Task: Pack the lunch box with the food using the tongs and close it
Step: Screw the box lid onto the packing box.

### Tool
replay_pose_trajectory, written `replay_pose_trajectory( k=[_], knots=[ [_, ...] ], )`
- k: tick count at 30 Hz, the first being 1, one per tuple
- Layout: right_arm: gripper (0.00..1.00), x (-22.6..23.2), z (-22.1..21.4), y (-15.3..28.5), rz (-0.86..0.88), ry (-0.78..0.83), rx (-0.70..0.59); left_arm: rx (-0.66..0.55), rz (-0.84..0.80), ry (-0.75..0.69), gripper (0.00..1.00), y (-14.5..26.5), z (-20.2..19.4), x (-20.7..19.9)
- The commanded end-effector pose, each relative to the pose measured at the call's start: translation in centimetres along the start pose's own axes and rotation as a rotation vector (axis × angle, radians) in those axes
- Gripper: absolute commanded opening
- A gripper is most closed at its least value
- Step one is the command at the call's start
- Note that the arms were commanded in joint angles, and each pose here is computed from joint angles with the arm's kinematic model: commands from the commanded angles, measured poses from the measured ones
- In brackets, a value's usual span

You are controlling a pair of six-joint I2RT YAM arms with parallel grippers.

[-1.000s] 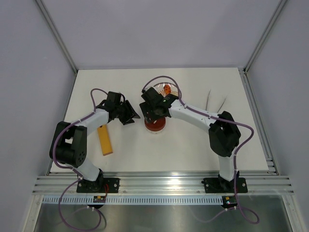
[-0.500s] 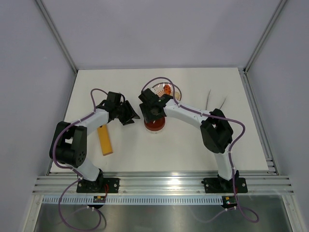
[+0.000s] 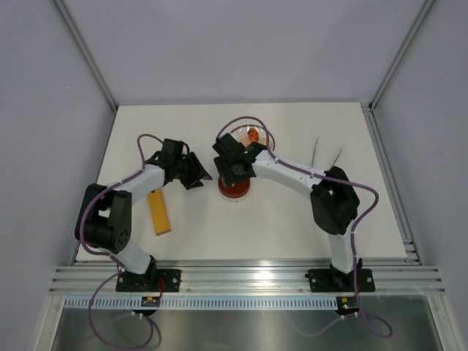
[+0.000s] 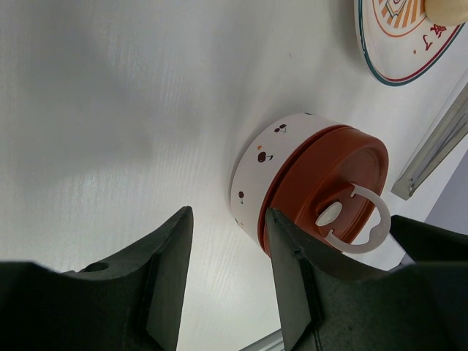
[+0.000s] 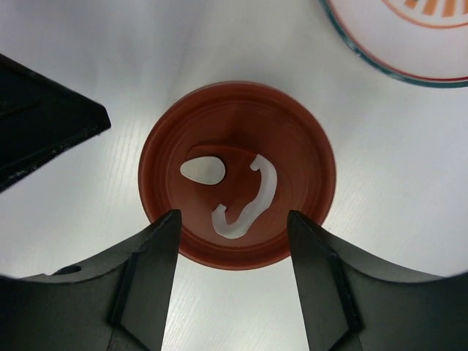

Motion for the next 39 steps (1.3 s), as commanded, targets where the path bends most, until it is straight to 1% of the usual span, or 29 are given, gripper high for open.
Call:
replay_pose_trajectory(
  k=[1,3,5,7,11,14,17,21,24,28,30,33,39],
  knots=[
    [0.66,0.4,-2.1,-1.8,0.064,0.008,0.102,-0.041,-0.020,-0.030,0.48,0.2,0.6,-0.6],
    [0.66,0.4,-3.3,-2.7,0.044,0.044,0.154,-0.036,-0.020,-0.027,0.47,0.1,0.5,-0.5],
    [0.65,0.2,-3.4,-2.3,0.038,0.062,0.157,-0.035,-0.020,-0.027,0.47,0.0,0.4,-0.4],
    [0.65,-0.1,-2.9,-1.5,0.018,0.068,0.128,-0.035,-0.020,-0.027,0.47,0.1,0.3,-0.4],
    [0.65,-0.3,-0.2,1.7,0.011,0.079,0.027,-0.037,-0.020,-0.026,0.47,0.2,0.3,-0.4],
    [0.65,-0.3,1.3,3.2,0.007,0.072,-0.033,-0.041,-0.023,-0.026,0.47,0.3,0.4,-0.5],
    [0.66,-0.1,2.3,3.4,-0.004,0.061,-0.069,-0.046,-0.022,-0.028,0.47,0.5,0.4,-0.5],
    [0.66,0.2,2.2,2.1,0.000,0.050,-0.047,-0.047,-0.023,-0.034,0.47,0.7,0.4,-0.6],
    [0.66,0.3,1.1,0.4,0.004,0.043,-0.010,-0.047,-0.020,-0.036,0.47,0.8,0.3,-0.6],
    [0.66,0.5,-1.4,-2.9,0.016,0.047,0.096,-0.046,-0.020,-0.032,0.47,0.7,0.3,-0.5],
    [0.65,0.5,-2.1,-3.5,0.017,0.049,0.131,-0.046,-0.022,-0.033,0.47,0.7,0.3,-0.5],
    [0.64,0.4,-2.1,-3.0,0.035,0.046,0.125,-0.046,-0.022,-0.036,0.47,0.8,0.2,-0.5],
    [0.66,0.3,0.4,1.2,0.065,0.027,0.010,-0.051,-0.029,-0.038,0.47,1.0,0.4,-0.8]
  ],
)
Point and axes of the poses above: each gripper's point midway between its finger pads, its own y axis back along the fingers, its own x axis along the line the jaws close on, z = x × y, the point moved 10 cm from there along y, back along the fingers, and after that the axes turned 3 degrees about -y, right-handed, at the moved point
